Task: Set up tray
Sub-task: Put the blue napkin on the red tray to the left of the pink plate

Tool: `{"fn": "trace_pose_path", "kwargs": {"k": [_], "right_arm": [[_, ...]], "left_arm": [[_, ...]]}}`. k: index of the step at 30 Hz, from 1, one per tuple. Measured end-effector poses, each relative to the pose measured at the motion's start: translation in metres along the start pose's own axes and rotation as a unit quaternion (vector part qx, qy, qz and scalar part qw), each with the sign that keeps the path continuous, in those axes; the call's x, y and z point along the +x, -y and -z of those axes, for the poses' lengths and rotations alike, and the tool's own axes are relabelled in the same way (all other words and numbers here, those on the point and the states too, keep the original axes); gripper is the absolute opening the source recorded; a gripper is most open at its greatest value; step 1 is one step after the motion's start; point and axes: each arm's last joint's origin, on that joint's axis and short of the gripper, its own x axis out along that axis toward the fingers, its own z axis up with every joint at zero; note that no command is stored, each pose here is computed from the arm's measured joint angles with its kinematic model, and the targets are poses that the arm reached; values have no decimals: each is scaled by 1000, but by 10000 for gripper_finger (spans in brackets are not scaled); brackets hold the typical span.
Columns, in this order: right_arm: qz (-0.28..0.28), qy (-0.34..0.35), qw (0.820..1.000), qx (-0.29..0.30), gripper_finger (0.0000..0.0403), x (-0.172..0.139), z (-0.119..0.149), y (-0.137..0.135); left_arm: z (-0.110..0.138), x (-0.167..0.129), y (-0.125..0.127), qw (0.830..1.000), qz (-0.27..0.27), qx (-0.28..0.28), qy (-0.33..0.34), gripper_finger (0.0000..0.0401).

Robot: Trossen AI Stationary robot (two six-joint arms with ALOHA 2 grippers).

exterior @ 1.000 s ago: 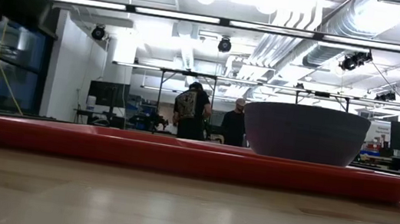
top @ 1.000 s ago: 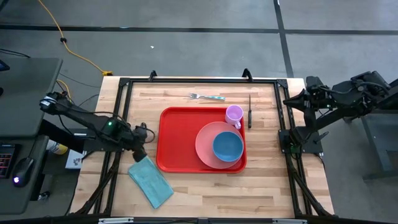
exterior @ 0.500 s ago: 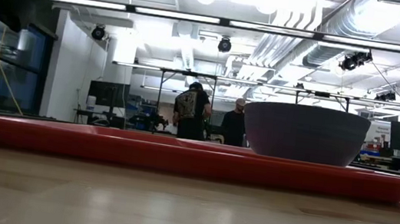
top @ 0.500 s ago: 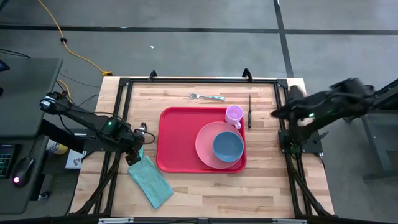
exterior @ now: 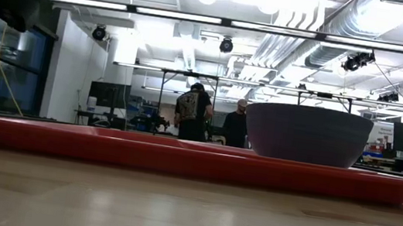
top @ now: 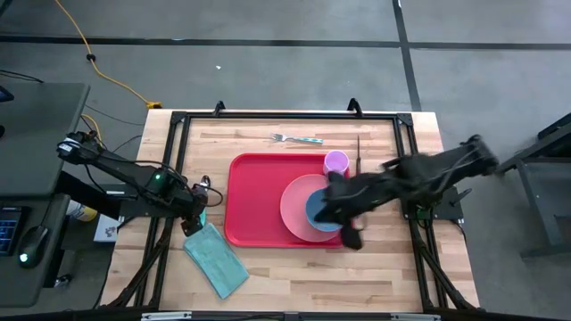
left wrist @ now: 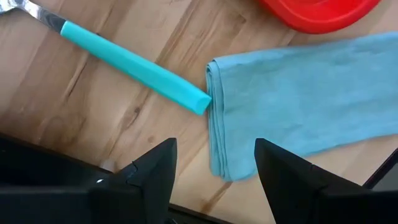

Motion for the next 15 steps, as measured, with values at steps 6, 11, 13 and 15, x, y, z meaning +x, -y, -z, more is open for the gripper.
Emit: {"fn": "trace_pose_path", "kwargs": {"k": [6, 11, 13, 15], "right_arm": [[-69, 9, 997, 25, 0, 78, -4, -3], [-80, -13, 996, 39, 0, 130, 9, -2], [-75, -29, 996, 49, 0, 149, 18, -2], [-74, -41, 995, 53, 0, 170, 28, -3]], "left_arm": [[0, 0, 0, 1000, -3, 14, 2, 250], [0, 0, -1, 1000, -8, 26, 8, 250], [0, 0, -1, 1000, -9, 26, 10, 250], [-1, 0, -1, 1000, -9, 26, 10, 250]]}}
